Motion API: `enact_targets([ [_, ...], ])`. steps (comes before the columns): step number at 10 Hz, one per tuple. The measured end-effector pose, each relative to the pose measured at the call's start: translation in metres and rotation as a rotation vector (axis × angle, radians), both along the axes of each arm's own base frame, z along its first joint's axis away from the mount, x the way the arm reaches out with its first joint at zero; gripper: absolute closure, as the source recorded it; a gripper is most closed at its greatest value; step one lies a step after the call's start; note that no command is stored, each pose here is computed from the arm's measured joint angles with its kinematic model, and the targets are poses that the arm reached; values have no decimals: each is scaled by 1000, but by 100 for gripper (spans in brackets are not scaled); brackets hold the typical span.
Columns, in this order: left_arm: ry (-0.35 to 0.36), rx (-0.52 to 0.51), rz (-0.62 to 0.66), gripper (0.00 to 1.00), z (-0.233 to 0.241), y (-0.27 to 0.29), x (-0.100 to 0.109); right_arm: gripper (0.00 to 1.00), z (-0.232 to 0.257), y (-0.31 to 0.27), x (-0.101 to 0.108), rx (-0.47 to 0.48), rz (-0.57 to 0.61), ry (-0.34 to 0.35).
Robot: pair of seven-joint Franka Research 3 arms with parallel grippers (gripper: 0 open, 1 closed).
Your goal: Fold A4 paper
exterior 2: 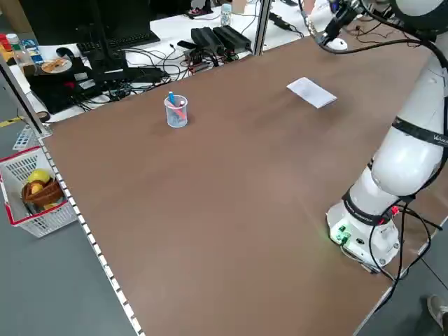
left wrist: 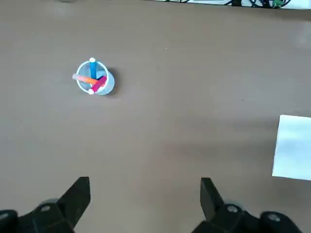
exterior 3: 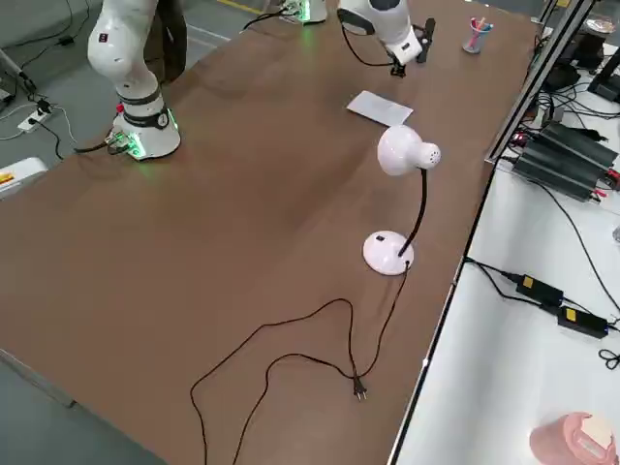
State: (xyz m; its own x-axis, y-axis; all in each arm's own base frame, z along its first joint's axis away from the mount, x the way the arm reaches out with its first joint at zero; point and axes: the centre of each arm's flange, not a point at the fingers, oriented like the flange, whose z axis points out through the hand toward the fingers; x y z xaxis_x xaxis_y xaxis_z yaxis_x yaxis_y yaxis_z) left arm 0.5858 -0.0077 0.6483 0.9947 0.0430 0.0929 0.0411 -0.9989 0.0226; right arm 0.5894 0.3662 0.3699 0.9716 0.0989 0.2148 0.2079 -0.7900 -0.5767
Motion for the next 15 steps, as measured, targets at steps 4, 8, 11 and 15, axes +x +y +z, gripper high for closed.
enact_targets([
  [4, 61, 8, 4, 0, 5, 13, -16, 1, 89, -177, -15, -369, 189, 12],
  [8, 94, 8, 9, 0, -9, 14, -17, 1, 210, -294, -40, -637, 85, 106],
  [11, 93, 8, 30, 0, -11, 14, -16, 2, 276, -368, -51, -641, -123, 198],
  [15, 74, 7, 46, 0, -12, 22, -14, 1, 313, -407, -64, -633, -205, 224],
])
